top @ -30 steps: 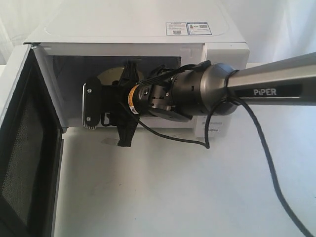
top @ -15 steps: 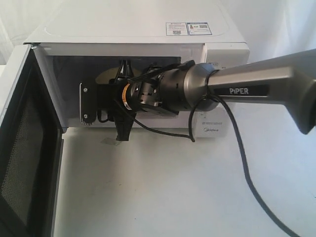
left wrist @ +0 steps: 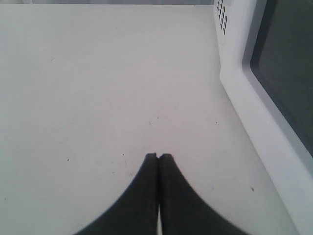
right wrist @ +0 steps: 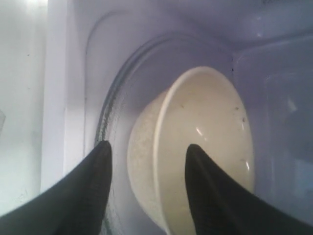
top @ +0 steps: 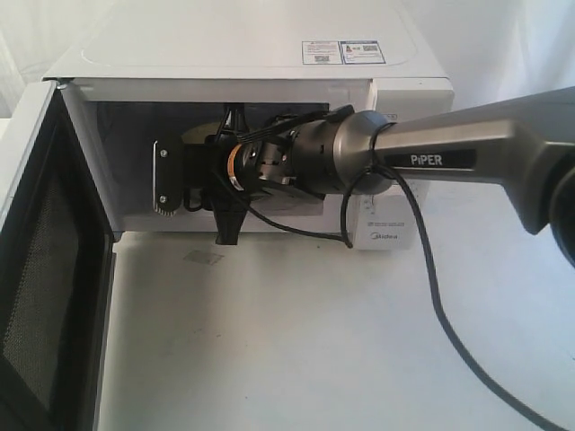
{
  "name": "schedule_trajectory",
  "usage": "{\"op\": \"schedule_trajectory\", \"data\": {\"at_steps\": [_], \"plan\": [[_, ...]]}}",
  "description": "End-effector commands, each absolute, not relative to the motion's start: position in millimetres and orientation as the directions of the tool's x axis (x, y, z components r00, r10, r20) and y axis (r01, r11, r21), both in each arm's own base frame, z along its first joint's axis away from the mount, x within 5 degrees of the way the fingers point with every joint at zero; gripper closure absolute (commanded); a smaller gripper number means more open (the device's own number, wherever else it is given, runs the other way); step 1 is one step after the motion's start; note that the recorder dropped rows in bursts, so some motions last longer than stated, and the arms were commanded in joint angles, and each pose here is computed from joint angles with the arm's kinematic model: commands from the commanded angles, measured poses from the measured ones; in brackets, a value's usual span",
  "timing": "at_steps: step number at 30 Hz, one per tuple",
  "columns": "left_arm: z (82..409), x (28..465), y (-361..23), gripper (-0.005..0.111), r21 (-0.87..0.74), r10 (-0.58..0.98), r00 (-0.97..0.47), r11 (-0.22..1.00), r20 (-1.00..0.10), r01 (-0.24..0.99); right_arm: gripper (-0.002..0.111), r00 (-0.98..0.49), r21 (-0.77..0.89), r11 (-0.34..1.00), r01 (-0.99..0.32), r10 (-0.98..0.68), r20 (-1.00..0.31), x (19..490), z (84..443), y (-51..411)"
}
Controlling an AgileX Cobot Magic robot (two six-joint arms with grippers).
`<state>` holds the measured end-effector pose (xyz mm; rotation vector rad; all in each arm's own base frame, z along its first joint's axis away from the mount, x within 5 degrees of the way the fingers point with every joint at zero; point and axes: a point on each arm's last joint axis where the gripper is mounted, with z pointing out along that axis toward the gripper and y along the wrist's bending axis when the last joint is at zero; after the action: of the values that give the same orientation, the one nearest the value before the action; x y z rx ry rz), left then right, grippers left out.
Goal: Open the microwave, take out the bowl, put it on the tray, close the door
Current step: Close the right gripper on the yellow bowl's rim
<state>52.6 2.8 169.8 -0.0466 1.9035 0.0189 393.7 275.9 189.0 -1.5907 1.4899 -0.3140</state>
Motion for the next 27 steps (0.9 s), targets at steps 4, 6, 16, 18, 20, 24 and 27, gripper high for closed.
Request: {"op": "schedule_trajectory", "data": {"at_steps": [4,6,16,18,20,24,27], "plan": [[169.0,52.5,2.9,0.107,-0.017,-0.031,-0.324,0.999,-0.946,-0.046,0.063,0.261,-0.735,0.154,-0.661,-0.871,-0.417,402.6,178.2,275.9],[169.0,52.5,2.9,0.107,-0.017,-0.031,-0.324,0.999,-0.946,-0.046,0.063,0.247,-0.732,0.153,-0.664,-0.879,-0.408,406.6,173.9,275.9],[169.0,52.5,2.9,0.107,-0.017,-0.031,-0.324,0.999,-0.946,-0.046,0.072,0.216,-0.726,0.176,-0.665,-0.885,-0.412,416.0,169.5,275.6],[169.0,52.5,2.9,0.107,-0.017,-0.031,-0.324,0.999,-0.946,-0.046,0.076,0.203,-0.723,0.174,-0.668,-0.893,-0.402,416.1,168.5,274.2],[169.0,52.5,2.9,0.107,-0.017,-0.031,-0.324,0.999,-0.946,-0.046,0.080,0.190,-0.720,0.171,-0.672,-0.901,-0.391,416.1,167.5,272.8],[169.0,52.5,2.9,0.107,-0.017,-0.031,-0.324,0.999,-0.946,-0.046,0.094,0.159,-0.713,0.167,-0.681,-0.917,-0.366,416.0,165.2,269.4],[169.0,52.5,2.9,0.107,-0.017,-0.031,-0.324,0.999,-0.946,-0.046,0.105,0.158,-0.712,0.161,-0.684,-0.920,-0.359,414.5,164.3,270.5]]}}
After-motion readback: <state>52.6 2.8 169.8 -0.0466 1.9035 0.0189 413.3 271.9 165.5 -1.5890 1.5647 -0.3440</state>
